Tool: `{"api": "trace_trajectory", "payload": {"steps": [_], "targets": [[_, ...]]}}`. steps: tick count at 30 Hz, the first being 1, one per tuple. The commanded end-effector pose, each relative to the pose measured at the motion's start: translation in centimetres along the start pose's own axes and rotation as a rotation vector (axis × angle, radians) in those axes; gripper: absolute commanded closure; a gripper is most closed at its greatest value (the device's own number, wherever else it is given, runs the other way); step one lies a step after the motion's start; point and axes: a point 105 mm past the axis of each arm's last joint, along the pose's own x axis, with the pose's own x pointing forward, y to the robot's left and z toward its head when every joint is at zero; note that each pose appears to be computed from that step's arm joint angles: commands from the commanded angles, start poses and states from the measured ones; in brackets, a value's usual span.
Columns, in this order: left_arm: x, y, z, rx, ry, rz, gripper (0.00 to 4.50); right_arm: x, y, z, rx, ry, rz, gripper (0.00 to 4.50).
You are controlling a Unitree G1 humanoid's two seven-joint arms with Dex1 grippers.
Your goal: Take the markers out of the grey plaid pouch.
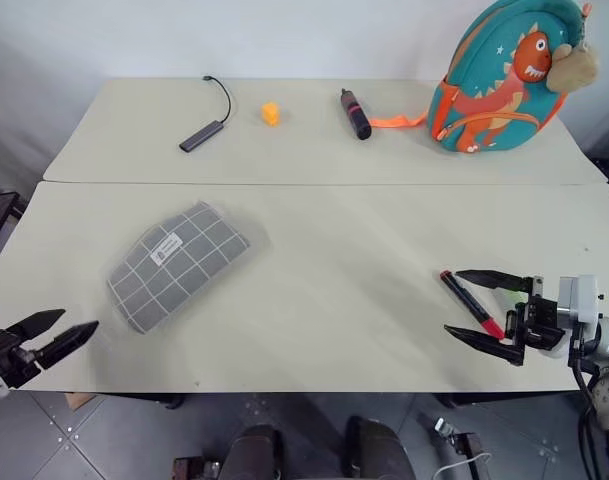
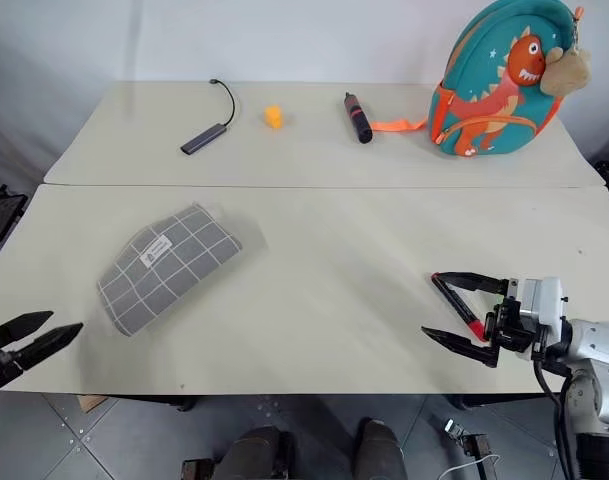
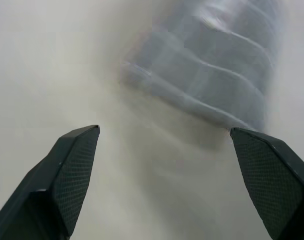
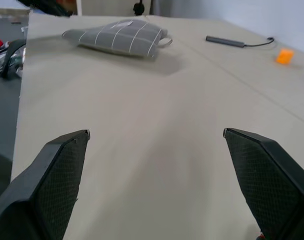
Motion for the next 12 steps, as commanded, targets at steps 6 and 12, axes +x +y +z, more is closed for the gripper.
{"api": "trace_trajectory", "payload": {"steps": [6,12], "targets": [[5.7,-3.6,3.1,0.387,-0.102,-0.199,0.03,0.6,-1.0,-0.2,-0.061,0.027,0.037,0.00],[6.2,-3.6,1.8,0.443,-0.078,-0.199,0.03,0.9,-1.0,-0.9,-0.066,0.049,0.015,0.00]]}}
